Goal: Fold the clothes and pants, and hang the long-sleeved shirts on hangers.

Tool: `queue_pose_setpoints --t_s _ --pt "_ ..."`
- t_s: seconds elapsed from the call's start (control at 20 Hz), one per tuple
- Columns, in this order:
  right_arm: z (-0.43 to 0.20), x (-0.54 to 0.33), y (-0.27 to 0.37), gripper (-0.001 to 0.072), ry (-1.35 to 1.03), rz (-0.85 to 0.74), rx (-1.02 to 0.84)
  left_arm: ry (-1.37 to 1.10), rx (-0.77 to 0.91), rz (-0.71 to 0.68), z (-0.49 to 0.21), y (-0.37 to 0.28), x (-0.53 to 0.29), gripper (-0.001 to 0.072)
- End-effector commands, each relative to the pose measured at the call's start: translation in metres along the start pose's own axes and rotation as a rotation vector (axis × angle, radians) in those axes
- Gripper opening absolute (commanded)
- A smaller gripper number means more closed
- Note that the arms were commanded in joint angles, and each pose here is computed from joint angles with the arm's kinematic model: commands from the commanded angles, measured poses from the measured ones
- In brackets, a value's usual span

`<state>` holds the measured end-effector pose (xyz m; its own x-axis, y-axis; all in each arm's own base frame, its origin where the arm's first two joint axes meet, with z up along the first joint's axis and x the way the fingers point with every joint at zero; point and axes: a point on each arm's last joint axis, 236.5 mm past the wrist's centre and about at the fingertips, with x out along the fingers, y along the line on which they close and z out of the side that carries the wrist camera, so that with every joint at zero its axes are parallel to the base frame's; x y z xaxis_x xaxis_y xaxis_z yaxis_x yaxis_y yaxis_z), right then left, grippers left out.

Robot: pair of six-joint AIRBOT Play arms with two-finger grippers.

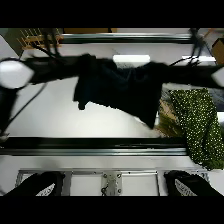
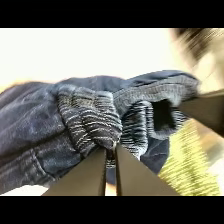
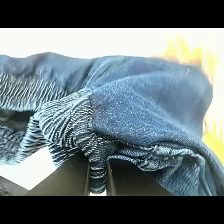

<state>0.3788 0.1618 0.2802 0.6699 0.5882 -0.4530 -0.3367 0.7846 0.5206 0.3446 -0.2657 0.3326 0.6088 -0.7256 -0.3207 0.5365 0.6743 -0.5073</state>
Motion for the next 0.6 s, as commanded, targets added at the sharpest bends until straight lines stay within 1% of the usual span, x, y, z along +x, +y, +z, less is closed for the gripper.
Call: queue_pose_setpoints --t_s 0.0,0.05,0.15,0.25,0.35,0.55 --pt "0.038 -0.118 0.085 0.0018 -0.2 0.062 -0.225 -0.202 0.136 -0.182 0.042 -0.104 -0.107 0.0034" --pt "0.041 -0.139 0.099 0.0017 -0.246 0.072 -0.25 -0.226 0.148 -0.225 0.042 -0.123 -0.127 0.0034" --pt "0.041 -0.164 0.11 0.0018 -0.298 0.071 -0.228 -0.236 0.137 -0.278 0.038 -0.142 -0.149 0.0034" --pt "0.036 -0.169 0.106 0.0018 -0.289 0.051 -0.169 -0.201 0.115 -0.283 0.029 -0.144 -0.15 0.0034" --pt "0.028 -0.156 0.097 0.0018 -0.227 0.039 -0.114 -0.126 0.08 -0.194 0.017 -0.121 -0.13 0.0034" --pt "0.009 -0.089 0.054 0.0018 0.004 -0.009 -0.036 0.099 0.058 0.124 -0.018 -0.024 -0.053 0.0034"
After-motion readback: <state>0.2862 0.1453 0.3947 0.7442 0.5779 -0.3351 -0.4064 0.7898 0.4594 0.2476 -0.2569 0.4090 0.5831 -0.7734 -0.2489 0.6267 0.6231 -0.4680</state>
